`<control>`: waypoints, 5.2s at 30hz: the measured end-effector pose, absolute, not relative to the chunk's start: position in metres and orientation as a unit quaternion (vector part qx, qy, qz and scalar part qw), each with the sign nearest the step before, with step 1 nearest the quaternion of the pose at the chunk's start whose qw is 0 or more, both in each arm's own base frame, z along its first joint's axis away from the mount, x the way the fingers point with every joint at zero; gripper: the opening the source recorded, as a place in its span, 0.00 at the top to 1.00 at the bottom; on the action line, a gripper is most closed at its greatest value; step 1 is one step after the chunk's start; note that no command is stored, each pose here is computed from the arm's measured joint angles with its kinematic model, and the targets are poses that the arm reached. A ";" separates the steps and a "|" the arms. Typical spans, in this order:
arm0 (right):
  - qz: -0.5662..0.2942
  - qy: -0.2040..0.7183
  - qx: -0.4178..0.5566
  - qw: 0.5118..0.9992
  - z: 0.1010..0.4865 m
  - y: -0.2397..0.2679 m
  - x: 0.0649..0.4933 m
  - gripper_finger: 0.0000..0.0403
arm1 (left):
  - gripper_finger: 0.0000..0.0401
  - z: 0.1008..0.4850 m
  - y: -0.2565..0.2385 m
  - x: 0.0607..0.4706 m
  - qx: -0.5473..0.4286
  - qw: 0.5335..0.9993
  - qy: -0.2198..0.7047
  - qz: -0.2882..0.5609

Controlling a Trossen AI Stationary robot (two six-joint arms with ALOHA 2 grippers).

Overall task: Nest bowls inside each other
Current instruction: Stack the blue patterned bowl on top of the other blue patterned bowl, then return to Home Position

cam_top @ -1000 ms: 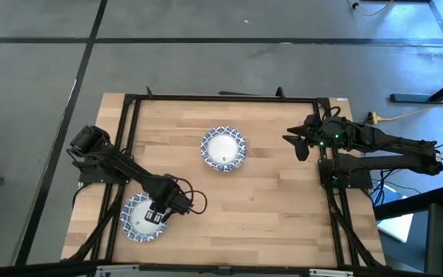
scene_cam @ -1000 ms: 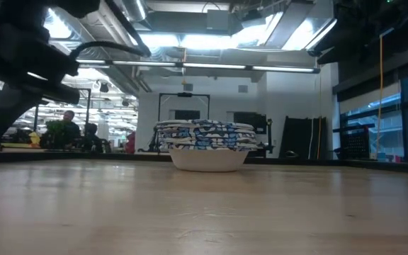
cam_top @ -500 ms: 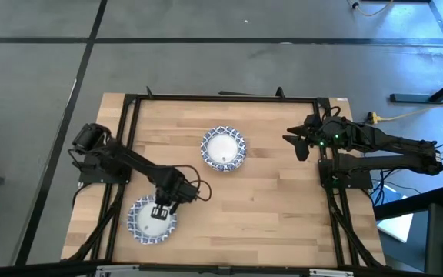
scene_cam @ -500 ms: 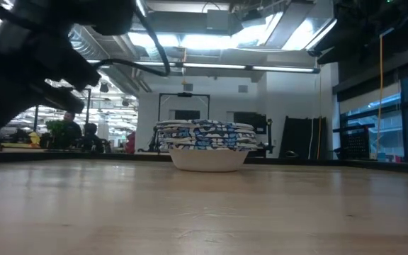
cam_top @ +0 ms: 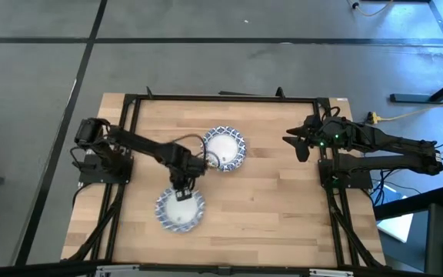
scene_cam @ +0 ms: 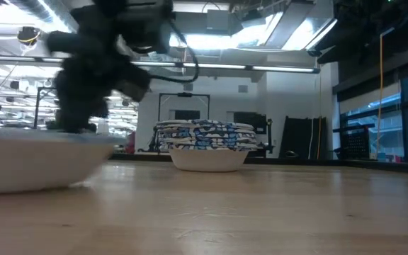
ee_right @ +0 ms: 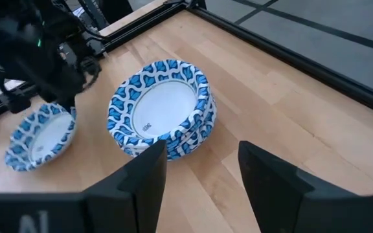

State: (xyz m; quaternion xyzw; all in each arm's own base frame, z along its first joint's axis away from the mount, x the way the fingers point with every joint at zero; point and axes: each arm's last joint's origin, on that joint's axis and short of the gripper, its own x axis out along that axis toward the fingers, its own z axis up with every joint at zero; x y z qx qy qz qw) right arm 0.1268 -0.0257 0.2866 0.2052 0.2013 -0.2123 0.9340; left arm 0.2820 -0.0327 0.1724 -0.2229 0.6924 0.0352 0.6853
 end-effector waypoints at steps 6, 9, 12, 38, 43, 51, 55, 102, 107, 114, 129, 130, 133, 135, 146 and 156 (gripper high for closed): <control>-0.212 0.202 0.207 0.934 0.287 -0.026 0.127 0.52 | 1.00 0.205 -0.004 0.293 -0.264 0.776 0.572 0.030; -0.209 0.202 0.208 0.934 0.287 -0.025 0.127 0.52 | 1.00 0.225 0.011 0.288 -0.281 0.803 0.523 0.039; -0.209 0.202 0.207 0.934 0.287 -0.025 0.127 0.52 | 1.00 0.242 0.028 0.282 -0.306 0.823 0.475 0.065; -0.203 0.188 0.212 0.937 0.289 -0.025 0.128 0.52 | 1.00 0.243 0.118 0.292 -0.410 0.836 0.314 0.187; -0.203 0.188 0.212 0.937 0.289 -0.026 0.128 0.52 | 1.00 0.220 0.121 0.300 -0.418 0.817 0.348 0.193; -0.205 0.186 0.220 0.935 0.289 -0.026 0.128 0.52 | 1.00 0.202 0.125 0.293 -0.429 0.776 0.408 0.218; -0.205 0.186 0.220 0.935 0.289 -0.026 0.128 0.52 | 1.00 0.203 0.126 0.293 -0.425 0.782 0.407 0.206; -0.205 0.203 0.205 0.935 0.287 -0.025 0.127 0.52 | 0.60 0.246 0.142 0.310 -0.281 0.867 0.349 0.216; -0.206 0.207 0.205 0.934 0.286 -0.025 0.127 0.52 | 0.60 0.239 0.142 0.301 -0.234 0.842 0.401 0.276; -0.204 0.211 0.195 0.936 0.286 -0.025 0.126 0.52 | 0.59 0.247 0.135 0.305 -0.177 0.856 0.384 0.296; -0.208 0.196 0.147 0.947 0.290 -0.025 0.119 0.52 | 0.60 0.330 0.066 0.267 -0.110 0.938 0.237 0.227; -0.207 0.189 0.143 0.949 0.292 -0.025 0.116 0.52 | 0.60 0.333 0.061 0.261 -0.105 0.940 0.228 0.231; -0.204 0.166 0.141 0.954 0.296 -0.023 0.108 0.52 | 0.60 0.338 0.044 0.241 -0.096 0.946 0.201 0.234; -0.200 0.150 0.135 0.959 0.300 -0.022 0.101 0.52 | 0.60 0.340 0.034 0.227 -0.101 0.953 0.173 0.228; -0.190 0.091 0.116 0.971 0.308 -0.018 0.074 0.52 | 0.60 0.320 0.003 0.165 -0.094 0.969 0.103 0.202; -0.152 0.036 0.107 0.982 0.265 -0.016 0.078 0.52 | 0.59 0.293 -0.004 0.138 -0.089 0.973 0.097 0.192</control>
